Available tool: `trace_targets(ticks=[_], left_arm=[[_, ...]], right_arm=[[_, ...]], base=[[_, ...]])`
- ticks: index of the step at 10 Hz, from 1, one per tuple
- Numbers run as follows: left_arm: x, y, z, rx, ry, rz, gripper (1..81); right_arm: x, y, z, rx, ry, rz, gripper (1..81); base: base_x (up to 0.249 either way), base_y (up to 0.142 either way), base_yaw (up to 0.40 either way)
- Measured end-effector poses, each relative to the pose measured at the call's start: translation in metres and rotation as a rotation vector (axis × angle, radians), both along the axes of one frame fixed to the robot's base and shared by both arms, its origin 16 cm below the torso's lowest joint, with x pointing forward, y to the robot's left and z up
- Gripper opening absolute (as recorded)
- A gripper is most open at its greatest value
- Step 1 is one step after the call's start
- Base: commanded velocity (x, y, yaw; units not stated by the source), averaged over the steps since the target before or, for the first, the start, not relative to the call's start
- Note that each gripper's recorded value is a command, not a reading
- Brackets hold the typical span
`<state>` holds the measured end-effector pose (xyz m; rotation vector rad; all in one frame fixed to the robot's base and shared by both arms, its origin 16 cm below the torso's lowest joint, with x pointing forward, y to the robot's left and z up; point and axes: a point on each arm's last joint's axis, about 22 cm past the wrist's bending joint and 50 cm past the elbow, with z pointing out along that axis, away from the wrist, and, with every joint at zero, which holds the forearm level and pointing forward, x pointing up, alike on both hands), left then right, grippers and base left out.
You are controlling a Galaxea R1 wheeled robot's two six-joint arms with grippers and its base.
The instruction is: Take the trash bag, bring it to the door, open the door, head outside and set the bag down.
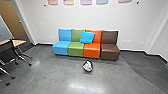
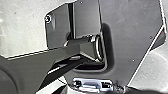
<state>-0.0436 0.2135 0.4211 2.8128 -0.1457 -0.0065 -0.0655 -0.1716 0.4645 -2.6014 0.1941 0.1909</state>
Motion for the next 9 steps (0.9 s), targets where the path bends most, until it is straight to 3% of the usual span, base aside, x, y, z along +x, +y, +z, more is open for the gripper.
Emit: trace_targets(ticks=[3,9], left_arm=[[0.0001,0.0002,0.0,0.0,0.0,0.0,81.1],[0.0002,0.0006,0.0,0.001,0.0,0.0,81.1]], right_arm=[[-0.0003,0.0087,0.0009,0.011,0.0,-0.003,81.1],[-0.0038,0.0085,0.0014,0.011,0.004,-0.003,81.1]], base=[[0.136,0.071,0.0],[0.133,0.0,0.0]])
